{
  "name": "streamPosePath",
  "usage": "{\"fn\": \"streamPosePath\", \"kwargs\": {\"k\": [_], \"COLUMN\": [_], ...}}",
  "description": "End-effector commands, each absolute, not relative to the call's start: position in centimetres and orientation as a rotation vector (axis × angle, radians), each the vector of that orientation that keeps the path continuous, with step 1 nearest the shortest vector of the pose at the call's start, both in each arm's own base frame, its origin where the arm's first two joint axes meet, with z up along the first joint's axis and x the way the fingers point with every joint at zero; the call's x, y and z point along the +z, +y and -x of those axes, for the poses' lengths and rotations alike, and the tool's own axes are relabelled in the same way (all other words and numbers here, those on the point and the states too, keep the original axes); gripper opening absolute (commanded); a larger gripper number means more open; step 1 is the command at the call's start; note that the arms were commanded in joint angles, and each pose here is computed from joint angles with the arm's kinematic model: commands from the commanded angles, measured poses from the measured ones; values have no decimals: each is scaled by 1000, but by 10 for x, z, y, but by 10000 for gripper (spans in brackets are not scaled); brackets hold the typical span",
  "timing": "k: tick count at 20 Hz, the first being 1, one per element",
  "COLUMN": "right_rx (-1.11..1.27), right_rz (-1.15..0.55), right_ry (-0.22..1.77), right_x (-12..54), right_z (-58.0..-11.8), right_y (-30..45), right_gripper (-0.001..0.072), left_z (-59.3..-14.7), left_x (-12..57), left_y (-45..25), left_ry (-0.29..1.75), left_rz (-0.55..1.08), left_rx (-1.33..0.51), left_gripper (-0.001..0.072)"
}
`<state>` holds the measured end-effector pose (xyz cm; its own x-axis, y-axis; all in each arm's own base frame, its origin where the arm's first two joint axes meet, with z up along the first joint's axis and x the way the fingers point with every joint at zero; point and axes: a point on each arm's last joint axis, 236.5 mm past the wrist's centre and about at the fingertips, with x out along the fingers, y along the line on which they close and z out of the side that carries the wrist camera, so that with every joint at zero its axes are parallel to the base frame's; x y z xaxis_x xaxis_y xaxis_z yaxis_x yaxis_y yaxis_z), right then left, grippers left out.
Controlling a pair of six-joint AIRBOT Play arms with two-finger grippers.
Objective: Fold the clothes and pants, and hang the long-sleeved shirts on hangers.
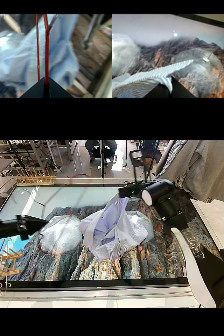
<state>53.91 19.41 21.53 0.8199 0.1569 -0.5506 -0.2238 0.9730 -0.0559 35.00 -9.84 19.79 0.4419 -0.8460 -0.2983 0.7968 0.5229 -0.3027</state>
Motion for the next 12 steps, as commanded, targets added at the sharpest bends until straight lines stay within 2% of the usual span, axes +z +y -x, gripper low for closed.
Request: {"fn": "streamPosePath", "kwargs": {"k": [1,4,6,9,12], "right_rx": [138,152,173,210,245], "right_rz": [92,125,148,213,250], "right_ry": [547,504,503,588,647], "right_x": [230,261,271,256,243], "right_z": [-551,-545,-534,-513,-497], "right_y": [159,160,167,182,199], "right_gripper": [26,26,26,26,26], "left_z": [-319,-329,-351,-385,-399], "left_x": [181,148,130,117,121], "left_y": [-156,-180,-194,-206,-213], "left_ry": [456,538,543,502,451], "left_rz": [66,42,55,79,108], "left_rx": [-1280,-1302,-1262,-1177,-1154], "left_gripper": [18,18,17,17,16]}}
